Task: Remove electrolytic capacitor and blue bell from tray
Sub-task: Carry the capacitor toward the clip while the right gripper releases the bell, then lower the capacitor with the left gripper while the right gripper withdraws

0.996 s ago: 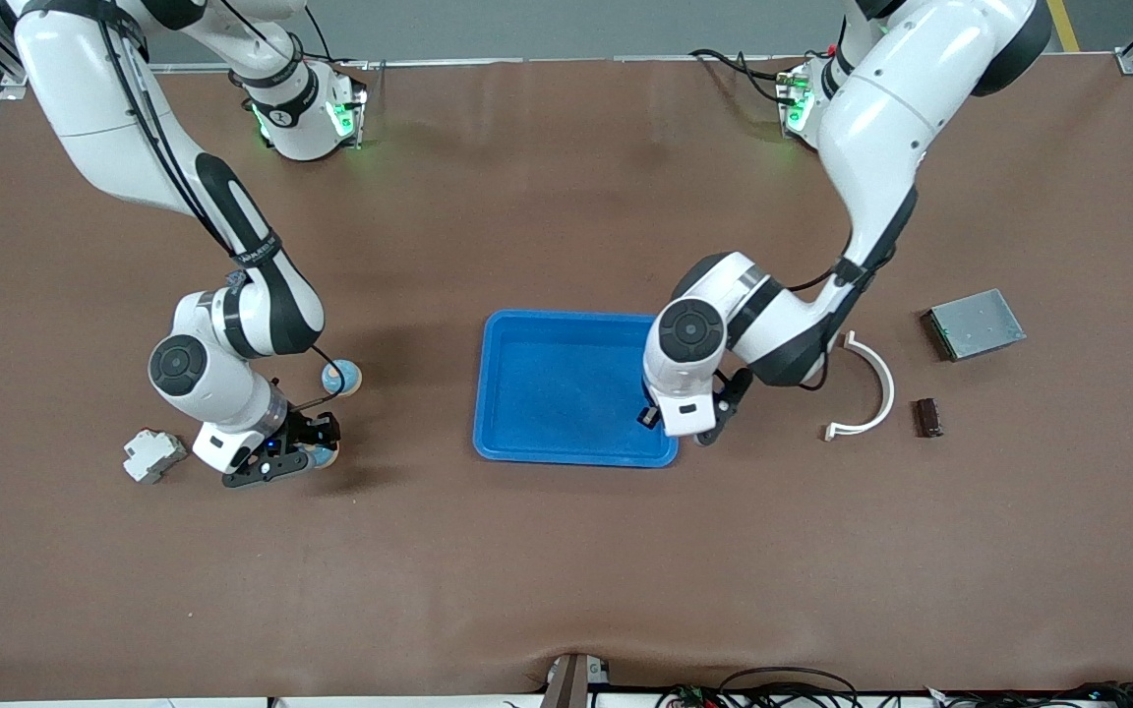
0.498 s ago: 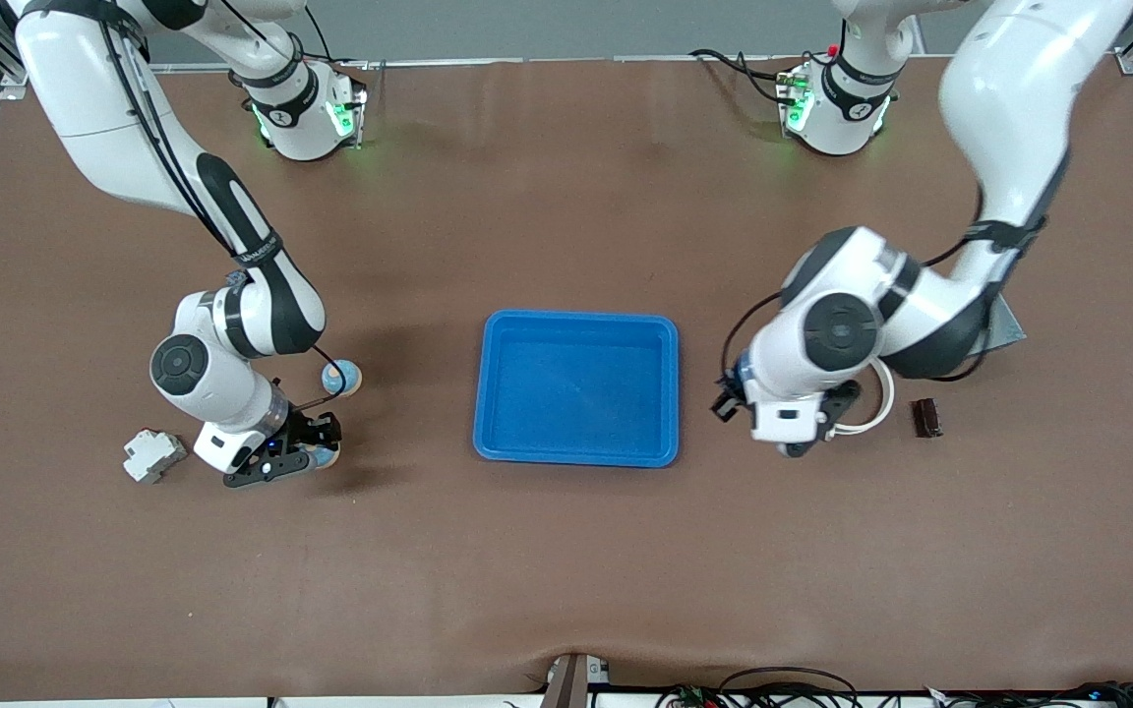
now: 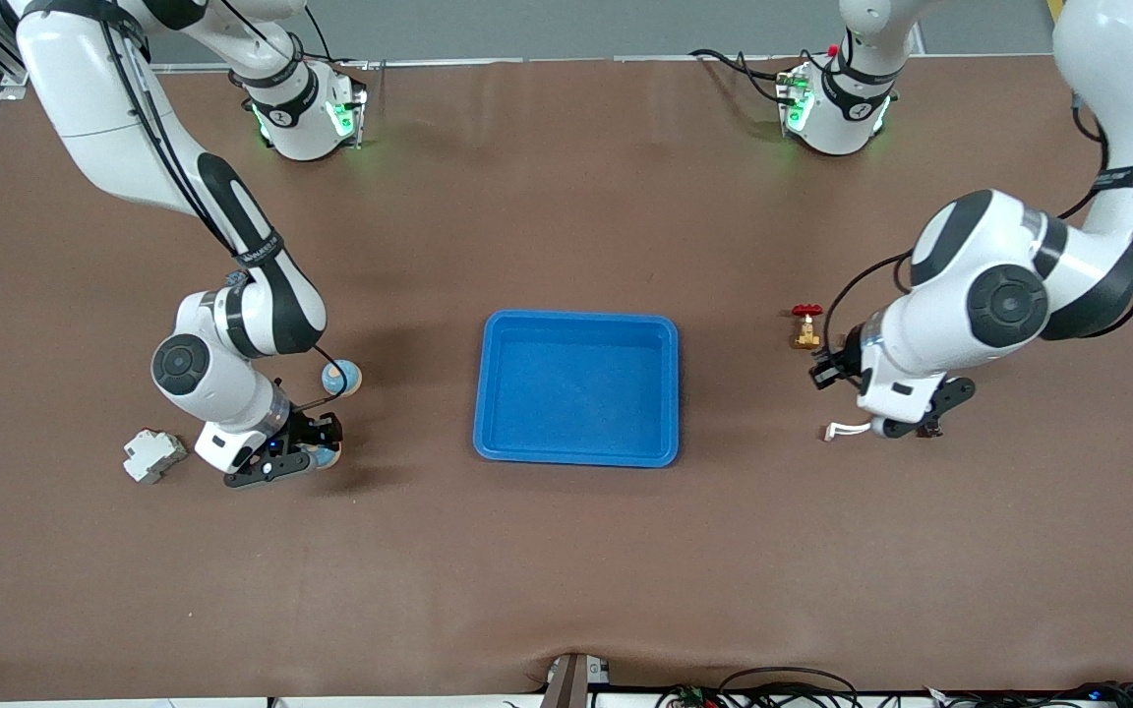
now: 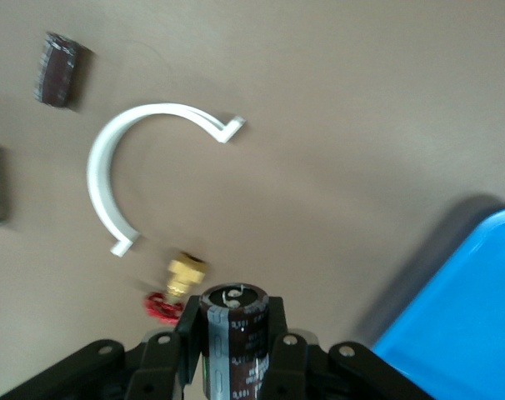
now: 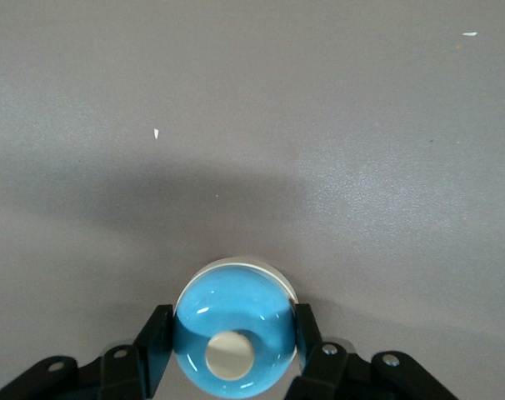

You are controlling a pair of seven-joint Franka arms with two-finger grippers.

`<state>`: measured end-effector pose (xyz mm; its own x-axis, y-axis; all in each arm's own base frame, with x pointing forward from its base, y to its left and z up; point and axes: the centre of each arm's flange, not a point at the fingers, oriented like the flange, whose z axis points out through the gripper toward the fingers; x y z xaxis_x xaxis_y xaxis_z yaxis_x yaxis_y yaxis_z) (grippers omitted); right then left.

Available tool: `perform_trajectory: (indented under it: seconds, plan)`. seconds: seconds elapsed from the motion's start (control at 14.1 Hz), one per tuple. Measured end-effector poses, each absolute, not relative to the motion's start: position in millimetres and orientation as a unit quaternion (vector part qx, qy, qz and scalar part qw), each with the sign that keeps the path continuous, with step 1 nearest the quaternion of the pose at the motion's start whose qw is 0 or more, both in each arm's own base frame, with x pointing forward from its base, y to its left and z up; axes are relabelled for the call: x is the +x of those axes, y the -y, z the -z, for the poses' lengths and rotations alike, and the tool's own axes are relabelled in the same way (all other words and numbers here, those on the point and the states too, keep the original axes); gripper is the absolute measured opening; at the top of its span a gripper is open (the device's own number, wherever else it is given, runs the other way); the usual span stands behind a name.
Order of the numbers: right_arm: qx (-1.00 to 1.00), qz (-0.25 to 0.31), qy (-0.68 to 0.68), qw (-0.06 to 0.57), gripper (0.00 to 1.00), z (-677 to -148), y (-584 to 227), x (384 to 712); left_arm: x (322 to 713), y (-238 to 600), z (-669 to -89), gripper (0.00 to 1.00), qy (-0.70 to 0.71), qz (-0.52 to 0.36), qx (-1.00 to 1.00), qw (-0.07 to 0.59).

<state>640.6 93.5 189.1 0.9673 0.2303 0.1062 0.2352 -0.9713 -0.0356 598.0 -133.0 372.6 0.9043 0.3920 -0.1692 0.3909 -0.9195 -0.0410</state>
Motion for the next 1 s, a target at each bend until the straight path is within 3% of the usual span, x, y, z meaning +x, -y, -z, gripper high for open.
perform_trajectory:
  seconds: [0.28, 0.5, 0.71, 1.0]
  plan:
    - [-0.992, 0.048, 0.110, 0.028, 0.98, -179, -93, 639, 592, 89, -360, 0.34, 0.143, -0.080, -0.986, 0.033]
    - [-0.993, 0.050, 0.108, 0.027, 1.00, -196, -90, 646, 589, 82, -346, 0.34, 0.125, -0.058, -0.990, 0.037]
    - [-0.994, 0.022, 0.107, 0.024, 1.00, -259, -85, 658, 581, 78, -320, 0.34, 0.112, -0.043, -0.992, 0.035]
    - [-0.995, 0.033, 0.092, 0.019, 1.00, -326, -65, 668, 577, 76, -281, 0.34, 0.065, -0.040, -0.996, 0.052]
